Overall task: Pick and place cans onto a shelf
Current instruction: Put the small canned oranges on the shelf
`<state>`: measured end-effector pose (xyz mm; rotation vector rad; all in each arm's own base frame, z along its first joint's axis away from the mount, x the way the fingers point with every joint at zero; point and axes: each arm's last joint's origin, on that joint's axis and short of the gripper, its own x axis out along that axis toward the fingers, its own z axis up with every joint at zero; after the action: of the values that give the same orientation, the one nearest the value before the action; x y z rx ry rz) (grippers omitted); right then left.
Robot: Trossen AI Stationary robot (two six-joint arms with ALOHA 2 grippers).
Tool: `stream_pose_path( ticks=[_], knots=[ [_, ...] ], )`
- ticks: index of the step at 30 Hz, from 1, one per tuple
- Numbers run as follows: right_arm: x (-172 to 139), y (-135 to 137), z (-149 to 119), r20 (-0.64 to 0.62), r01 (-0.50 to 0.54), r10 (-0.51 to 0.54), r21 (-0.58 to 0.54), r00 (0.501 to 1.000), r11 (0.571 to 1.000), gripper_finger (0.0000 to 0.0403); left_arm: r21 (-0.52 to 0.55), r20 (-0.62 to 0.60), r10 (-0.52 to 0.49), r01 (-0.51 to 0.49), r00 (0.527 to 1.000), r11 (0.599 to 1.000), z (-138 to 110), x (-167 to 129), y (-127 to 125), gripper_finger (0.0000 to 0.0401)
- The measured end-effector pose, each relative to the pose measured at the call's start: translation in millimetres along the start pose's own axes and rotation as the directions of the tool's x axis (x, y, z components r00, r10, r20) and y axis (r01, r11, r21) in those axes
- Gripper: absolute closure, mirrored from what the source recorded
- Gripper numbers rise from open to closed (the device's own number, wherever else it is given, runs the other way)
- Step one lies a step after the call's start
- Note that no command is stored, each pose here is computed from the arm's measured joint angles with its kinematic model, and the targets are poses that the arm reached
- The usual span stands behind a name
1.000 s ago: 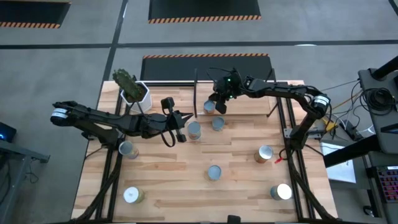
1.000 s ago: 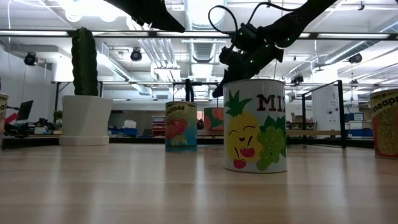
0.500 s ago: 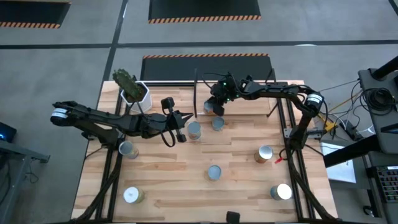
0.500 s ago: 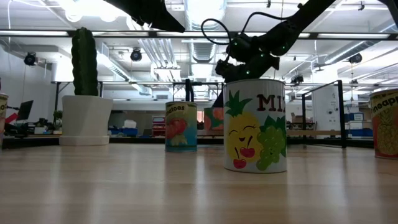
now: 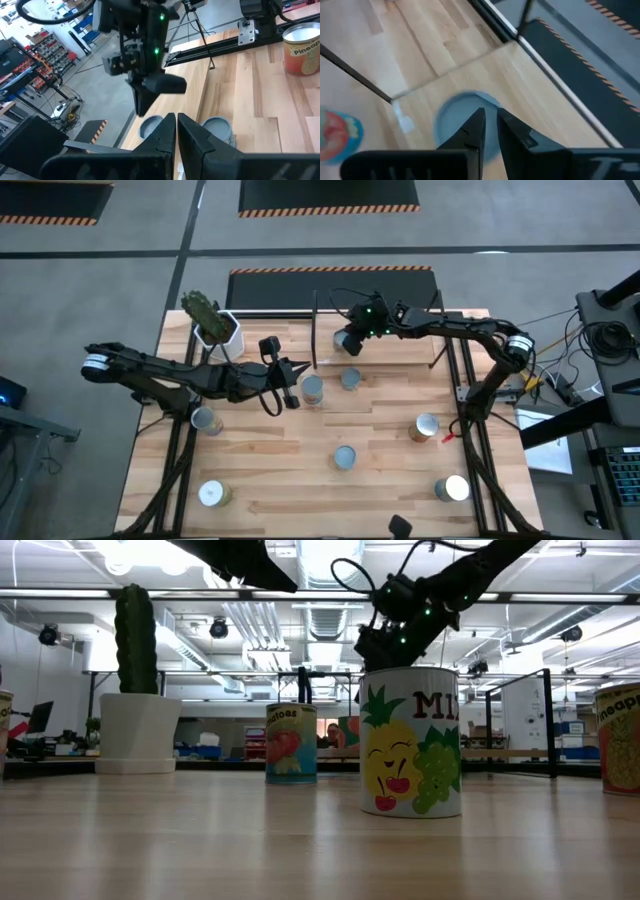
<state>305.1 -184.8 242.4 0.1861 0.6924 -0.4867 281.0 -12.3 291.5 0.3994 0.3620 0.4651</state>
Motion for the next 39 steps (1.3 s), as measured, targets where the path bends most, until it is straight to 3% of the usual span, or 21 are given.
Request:
stream_pose_path(
  ticks=[3, 10, 18, 21, 24, 30, 35, 39],
  knots=[
    [-2, -6, -4, -0.043, 0.050, -0.051, -0.014, 0.998, 0.999, 0.0365, 0.001, 0.000, -0.001, 0.001, 1.000, 1.000, 0, 0, 0, 0.0401],
    [12, -10, -24, -0.126, 0.039, -0.038, 0.003, 0.991, 0.999, 0.0365, 0.001, -0.005, -0.002, 0.002, 1.000, 1.000, -1, 0, 0, 0.0401],
    [13, 9, -31, -0.139, -0.175, 0.177, 0.024, 0.974, 0.984, 0.0365, 0.001, -0.006, -0.003, 0.003, 1.000, 1.000, -1, 0, 0, 0.0401],
    [13, 18, -29, -0.136, -0.203, 0.201, -0.001, 0.970, 0.979, 0.0365, -0.001, -0.006, -0.003, 0.003, 1.000, 1.000, -1, 0, 0, 0.0401],
    [11, 17, -27, -0.153, -0.157, 0.153, -0.015, 0.976, 0.987, 0.0365, -0.002, -0.005, -0.002, 0.002, 1.000, 1.000, -1, 0, 0, 0.0401],
    [9, -5, -25, -0.174, 0.053, -0.062, -0.053, 0.983, 0.997, 0.0365, -0.009, -0.005, -0.002, 0.002, 1.000, 1.000, -1, 0, 0, 0.0401],
    [11, -25, -22, -0.091, 0.094, -0.095, -0.019, 0.991, 0.995, 0.0365, -0.010, -0.005, -0.002, 0.002, 1.000, 1.000, -1, 0, 0, 0.0401],
    [13, -26, -20, -0.015, 0.009, -0.010, -0.031, 1.000, 0.999, 0.0365, -0.010, -0.005, -0.002, 0.002, 1.000, 1.000, -1, 0, 0, 0.0401]
  ],
)
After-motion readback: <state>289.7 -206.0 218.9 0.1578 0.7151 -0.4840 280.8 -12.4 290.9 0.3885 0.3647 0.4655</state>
